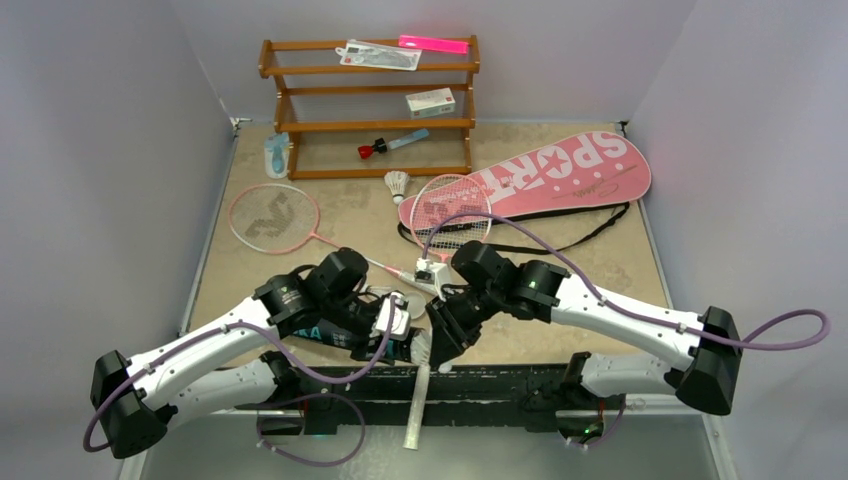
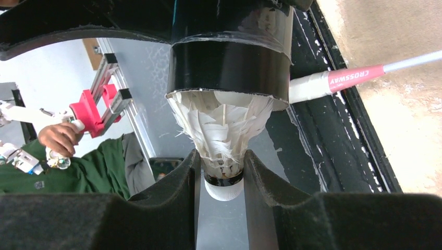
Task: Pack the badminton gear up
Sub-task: Place the shuttlecock at the shuttle tube.
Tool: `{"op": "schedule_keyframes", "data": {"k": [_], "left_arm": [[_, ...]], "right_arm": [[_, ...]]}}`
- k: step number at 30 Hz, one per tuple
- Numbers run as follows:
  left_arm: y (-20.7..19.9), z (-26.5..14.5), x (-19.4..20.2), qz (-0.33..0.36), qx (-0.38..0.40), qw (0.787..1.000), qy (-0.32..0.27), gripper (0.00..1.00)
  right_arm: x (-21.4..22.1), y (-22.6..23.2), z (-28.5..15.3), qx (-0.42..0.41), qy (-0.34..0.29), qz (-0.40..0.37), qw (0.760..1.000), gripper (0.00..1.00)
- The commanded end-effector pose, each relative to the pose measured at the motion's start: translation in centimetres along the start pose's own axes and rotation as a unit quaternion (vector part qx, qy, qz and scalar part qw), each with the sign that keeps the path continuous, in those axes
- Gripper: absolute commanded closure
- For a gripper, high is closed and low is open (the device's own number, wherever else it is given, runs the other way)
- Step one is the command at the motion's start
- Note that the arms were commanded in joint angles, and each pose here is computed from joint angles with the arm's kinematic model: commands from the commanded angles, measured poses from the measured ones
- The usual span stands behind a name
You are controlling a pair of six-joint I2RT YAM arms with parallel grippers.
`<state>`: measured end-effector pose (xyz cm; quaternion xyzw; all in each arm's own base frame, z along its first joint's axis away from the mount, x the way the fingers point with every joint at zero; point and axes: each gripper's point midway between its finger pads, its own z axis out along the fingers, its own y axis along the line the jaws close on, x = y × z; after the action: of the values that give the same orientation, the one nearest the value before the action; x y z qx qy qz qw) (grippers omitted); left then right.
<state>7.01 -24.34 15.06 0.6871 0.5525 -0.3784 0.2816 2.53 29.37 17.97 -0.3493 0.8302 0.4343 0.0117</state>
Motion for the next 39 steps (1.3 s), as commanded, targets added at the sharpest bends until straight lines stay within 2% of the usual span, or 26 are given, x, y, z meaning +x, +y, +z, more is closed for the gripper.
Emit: {"op": "schedule_keyframes", "data": {"k": [1, 15, 23, 39], "left_arm": [[1.4, -0.4, -2.5, 0.041, -0.016, 0.998, -0.034, 0.61], [-0.2, -1.5, -4.5, 0.094, 0.001, 0.992, -0.078, 0.62], [0.0, -1.2, -4.2, 0.086, 0.002, 0.994, -0.072, 0.62], [-0.2, -0.1, -3.0, 0.062, 0.033, 0.996, -0.054, 0.62]], "right_arm": [[-0.1, 1.8, 0.0, -0.048, 0.013, -0.025, 0.998, 0.81], [1.3, 1.4, 0.2, -0.055, 0.037, -0.014, 0.998, 0.81], [0.9, 1.4, 0.3, -0.053, 0.035, -0.024, 0.998, 0.82], [1.3, 1.2, 0.9, -0.059, 0.086, -0.017, 0.994, 0.83]]}}
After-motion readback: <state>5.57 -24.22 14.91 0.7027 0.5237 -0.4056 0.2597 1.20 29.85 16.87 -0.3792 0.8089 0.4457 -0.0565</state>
